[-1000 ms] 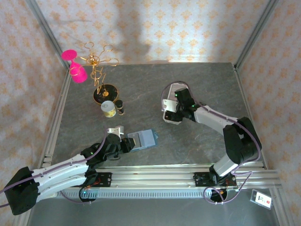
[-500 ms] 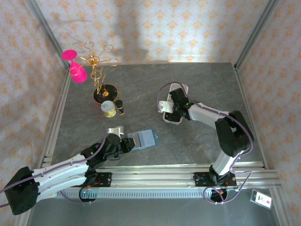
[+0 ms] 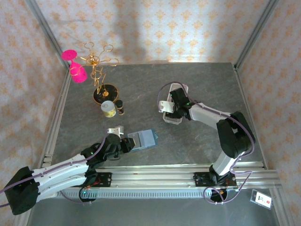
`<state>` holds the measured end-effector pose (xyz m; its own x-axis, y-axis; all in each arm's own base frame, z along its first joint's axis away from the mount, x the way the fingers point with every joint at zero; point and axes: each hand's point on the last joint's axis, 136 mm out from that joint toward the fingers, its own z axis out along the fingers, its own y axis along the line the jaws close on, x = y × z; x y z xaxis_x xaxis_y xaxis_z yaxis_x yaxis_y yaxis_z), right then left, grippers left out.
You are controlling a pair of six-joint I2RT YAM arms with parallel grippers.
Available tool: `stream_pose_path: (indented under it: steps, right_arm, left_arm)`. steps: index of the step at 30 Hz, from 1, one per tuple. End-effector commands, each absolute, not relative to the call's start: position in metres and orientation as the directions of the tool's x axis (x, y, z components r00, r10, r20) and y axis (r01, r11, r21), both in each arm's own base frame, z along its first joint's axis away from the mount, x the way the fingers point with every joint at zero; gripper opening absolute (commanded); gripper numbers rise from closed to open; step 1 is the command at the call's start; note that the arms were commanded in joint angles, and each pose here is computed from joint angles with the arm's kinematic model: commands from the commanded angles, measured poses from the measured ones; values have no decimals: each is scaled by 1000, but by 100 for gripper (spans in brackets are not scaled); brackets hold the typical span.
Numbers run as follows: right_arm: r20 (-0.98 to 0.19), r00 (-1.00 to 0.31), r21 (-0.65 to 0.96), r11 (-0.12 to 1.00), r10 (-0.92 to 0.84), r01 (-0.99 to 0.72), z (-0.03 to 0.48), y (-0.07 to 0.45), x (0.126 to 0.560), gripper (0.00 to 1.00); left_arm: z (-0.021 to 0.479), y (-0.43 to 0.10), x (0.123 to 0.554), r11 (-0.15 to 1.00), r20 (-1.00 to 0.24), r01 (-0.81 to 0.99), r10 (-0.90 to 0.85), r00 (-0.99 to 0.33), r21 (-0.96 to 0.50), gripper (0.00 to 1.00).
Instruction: Put the credit cards into the card holder
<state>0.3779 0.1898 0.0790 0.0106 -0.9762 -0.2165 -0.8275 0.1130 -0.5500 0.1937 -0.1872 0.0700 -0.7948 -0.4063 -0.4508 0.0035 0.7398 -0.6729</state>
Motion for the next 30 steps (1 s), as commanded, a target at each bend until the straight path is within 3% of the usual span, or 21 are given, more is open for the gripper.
stream_pose_path:
  steps: [1,10,16,20,30]
  right_arm:
    - [-217,-11,-596,141,-976,-790,94,182,384,57]
    - [-228,2,-598,139,-974,-790,97,182,378,45]
    - [-230,3,-608,141,-973,-782,100,180,377,23]
    - [-233,2,-605,143,-973,-783,101,180,376,14]
    - [-267,16,-605,155,-964,-781,116,183,369,4]
  left_arm:
    - [71,-188,196,724,-448,1,-425,-787,-690,20]
    - [72,-189,196,720,-443,1,-426,-789,-694,17]
    - [66,-186,194,725,-438,-13,-430,-790,-689,17]
    - [67,-185,194,725,-441,-13,-432,-787,-688,17]
    - [70,-181,194,728,-447,-16,-439,-779,-686,17]
